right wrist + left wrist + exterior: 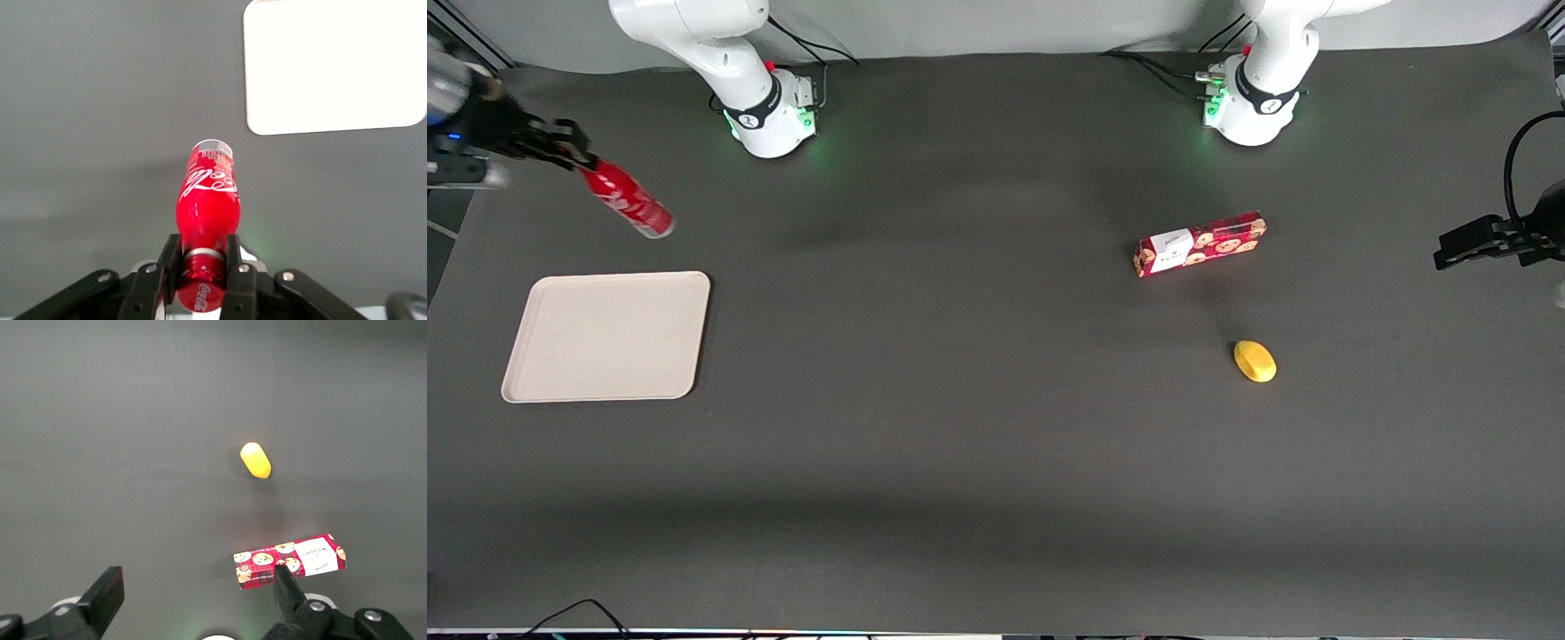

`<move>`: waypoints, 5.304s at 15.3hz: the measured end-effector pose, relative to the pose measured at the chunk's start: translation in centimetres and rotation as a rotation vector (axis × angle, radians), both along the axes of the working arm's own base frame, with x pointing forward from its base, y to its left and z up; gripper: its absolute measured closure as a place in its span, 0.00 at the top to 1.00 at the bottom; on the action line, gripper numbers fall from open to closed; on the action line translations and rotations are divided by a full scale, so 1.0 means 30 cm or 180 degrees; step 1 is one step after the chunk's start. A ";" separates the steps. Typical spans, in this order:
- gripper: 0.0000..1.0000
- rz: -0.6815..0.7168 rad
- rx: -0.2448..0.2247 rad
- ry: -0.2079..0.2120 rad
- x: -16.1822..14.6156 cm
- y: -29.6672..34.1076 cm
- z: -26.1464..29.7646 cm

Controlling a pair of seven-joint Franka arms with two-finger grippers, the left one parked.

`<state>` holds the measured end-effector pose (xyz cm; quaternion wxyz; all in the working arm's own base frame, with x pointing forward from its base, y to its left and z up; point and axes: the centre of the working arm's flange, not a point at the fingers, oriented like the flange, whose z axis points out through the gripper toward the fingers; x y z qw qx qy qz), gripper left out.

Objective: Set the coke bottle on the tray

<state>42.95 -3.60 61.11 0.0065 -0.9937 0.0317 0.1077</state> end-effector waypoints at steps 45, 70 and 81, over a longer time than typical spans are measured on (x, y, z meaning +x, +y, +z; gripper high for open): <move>0.45 0.1255 -0.0140 0.0125 0.199 -1.186 -0.901; 1.00 0.0454 0.0098 -0.0096 0.192 -0.215 0.152; 1.00 -0.0084 -0.0202 -0.0442 0.212 0.085 -0.061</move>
